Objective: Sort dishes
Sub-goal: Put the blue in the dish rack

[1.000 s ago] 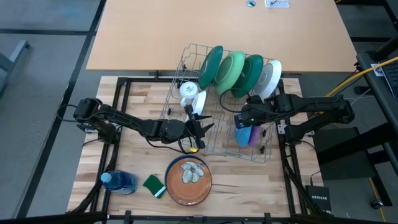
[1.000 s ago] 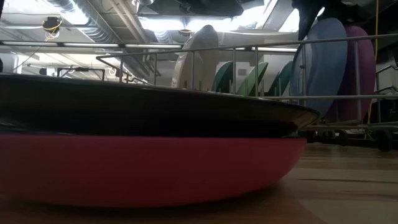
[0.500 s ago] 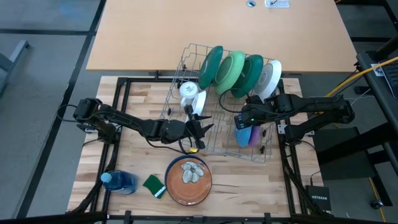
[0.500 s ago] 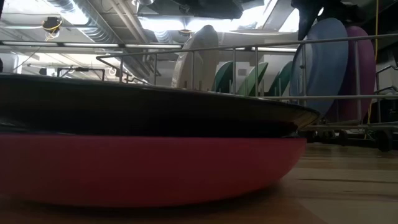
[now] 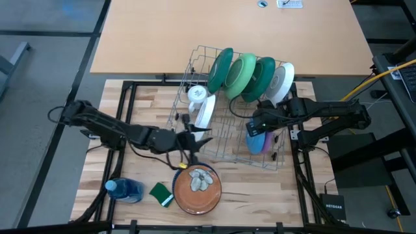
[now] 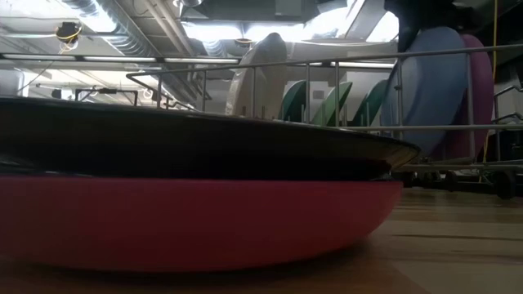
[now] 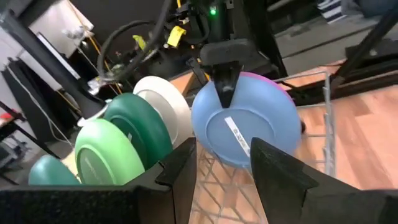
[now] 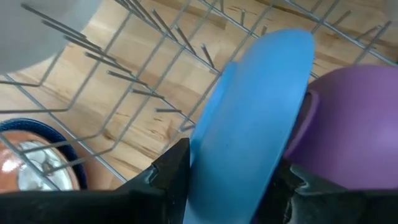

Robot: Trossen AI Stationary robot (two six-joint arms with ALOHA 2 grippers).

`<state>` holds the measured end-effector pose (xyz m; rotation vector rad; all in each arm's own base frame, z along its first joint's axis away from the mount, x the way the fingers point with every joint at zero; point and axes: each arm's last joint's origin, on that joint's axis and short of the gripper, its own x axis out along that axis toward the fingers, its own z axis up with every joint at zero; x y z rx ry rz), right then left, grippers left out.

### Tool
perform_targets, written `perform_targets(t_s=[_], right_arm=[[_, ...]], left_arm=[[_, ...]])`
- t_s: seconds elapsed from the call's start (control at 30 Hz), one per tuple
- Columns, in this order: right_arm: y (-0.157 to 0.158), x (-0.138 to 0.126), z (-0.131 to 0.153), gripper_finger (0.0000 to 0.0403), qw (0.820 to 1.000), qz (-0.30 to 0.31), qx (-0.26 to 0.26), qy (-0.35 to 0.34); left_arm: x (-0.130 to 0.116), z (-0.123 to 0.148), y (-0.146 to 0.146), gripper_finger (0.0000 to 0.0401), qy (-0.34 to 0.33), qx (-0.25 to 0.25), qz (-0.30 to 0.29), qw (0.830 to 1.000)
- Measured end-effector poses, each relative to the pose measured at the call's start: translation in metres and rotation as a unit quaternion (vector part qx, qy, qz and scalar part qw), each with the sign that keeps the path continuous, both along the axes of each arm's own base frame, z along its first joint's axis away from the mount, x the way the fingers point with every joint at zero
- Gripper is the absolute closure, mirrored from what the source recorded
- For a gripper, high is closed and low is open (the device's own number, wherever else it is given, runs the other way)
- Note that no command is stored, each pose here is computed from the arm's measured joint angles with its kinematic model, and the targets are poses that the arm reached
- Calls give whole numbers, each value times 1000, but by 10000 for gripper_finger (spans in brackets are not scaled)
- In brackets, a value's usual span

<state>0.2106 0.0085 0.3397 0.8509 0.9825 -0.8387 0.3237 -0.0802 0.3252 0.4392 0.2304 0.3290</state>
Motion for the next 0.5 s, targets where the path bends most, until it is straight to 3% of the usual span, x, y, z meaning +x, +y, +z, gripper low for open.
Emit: perform_targets(t_s=[0.2,0.3,0.4,0.5], right_arm=[[0,-2,0,262,1000,0,1,8],[0,-1,0,262,1000,1,4,4],[0,-1,0,262,1000,1,4,2],[0,0,1,262,1000,1,5,-6]], left_arm=[[-13,8,7,261,5,-43,0,999],[1,5,9,261,-25,-102,-72,992],[22,-4,4,261,-68,-153,-161,973],[42,-17,-3,261,-123,-180,-188,958]])
